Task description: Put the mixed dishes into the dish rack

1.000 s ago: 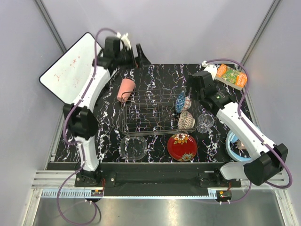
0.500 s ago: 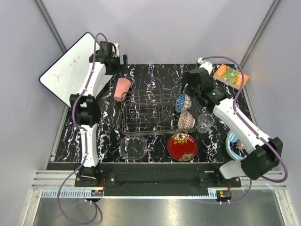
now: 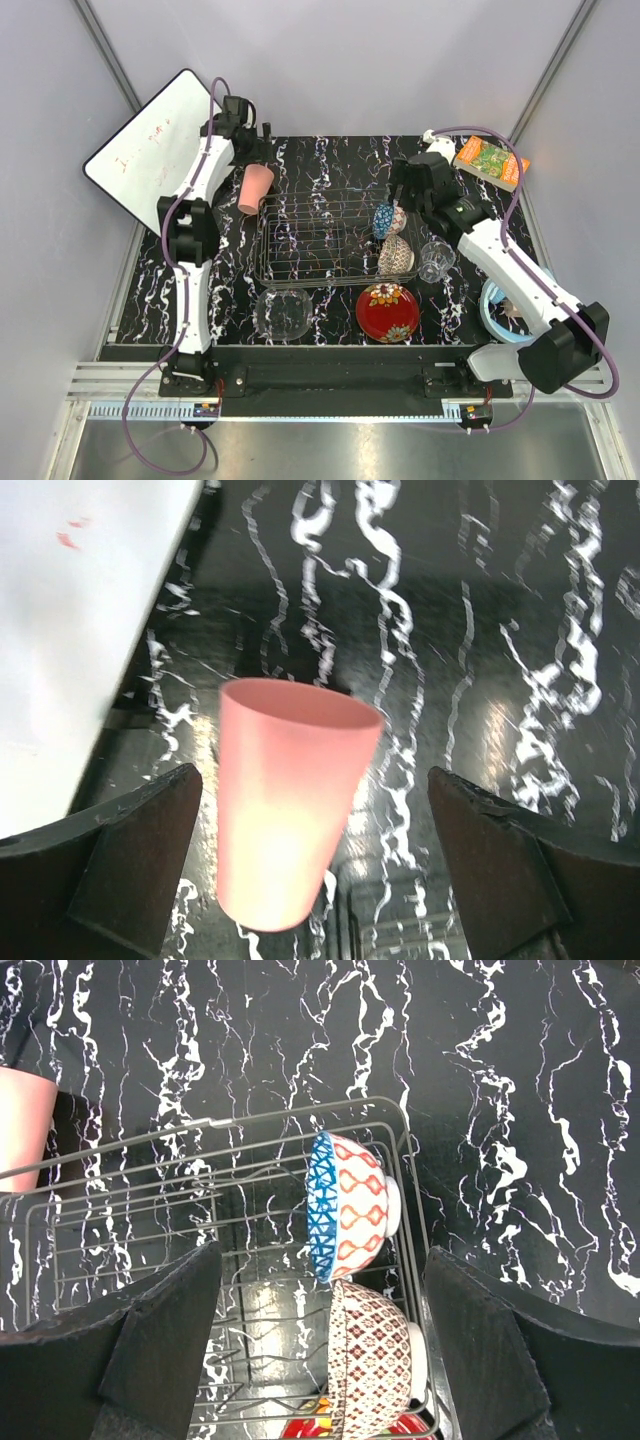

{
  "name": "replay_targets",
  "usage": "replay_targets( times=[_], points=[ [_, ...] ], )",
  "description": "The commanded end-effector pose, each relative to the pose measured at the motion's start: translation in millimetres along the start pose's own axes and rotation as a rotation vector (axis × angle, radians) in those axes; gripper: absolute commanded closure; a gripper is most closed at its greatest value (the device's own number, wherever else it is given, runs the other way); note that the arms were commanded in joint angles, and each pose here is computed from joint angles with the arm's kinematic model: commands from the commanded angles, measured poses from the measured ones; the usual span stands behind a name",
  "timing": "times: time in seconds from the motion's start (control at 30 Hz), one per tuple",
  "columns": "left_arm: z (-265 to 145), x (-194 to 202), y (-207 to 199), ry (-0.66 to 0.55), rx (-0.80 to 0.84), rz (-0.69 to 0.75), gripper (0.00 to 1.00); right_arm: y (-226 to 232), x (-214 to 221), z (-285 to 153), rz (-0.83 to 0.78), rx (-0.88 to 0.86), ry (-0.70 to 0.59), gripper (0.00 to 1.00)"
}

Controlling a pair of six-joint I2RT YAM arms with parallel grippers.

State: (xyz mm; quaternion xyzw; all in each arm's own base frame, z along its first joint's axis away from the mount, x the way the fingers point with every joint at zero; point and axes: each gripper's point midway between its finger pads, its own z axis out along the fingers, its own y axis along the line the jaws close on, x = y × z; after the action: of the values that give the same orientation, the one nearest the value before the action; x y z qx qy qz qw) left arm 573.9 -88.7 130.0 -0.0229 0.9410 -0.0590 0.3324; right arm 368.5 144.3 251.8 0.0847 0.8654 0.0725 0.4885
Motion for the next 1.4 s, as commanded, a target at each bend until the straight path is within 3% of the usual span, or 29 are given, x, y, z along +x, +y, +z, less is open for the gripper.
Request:
replay_targets(
  times=[0.0,0.23,0.77,1.07,1.37],
  points=[
    [5.4,-25.9,17.5,-0.105,-0.108,-0.062,0.01,-1.7,-15.7,-9.4,0.006,-0.015,-0.070,0.11],
    [17.3,-25.7,24.7,-0.124,-0.151,-0.077,0.01,-6.5,-13.5,-12.2,0.006,-0.009,-0.078,0.11],
    [27.4,39.7,11.7,0.040,-0.140,0.015,0.02,-15.1,-12.3,-20.1,0.010,0.010,-0.096,0.11],
    [8.0,65.8,17.0,0.107,-0.134,0.070,0.14,-15.4,-9.3,-20.2,0.018,0.009,-0.083,0.11],
    [-27.3,40.8,14.8,0.044,-0.140,0.119,0.27,-12.8,-11.2,-20.5,0.019,0.003,-0.077,0.11]
  ],
)
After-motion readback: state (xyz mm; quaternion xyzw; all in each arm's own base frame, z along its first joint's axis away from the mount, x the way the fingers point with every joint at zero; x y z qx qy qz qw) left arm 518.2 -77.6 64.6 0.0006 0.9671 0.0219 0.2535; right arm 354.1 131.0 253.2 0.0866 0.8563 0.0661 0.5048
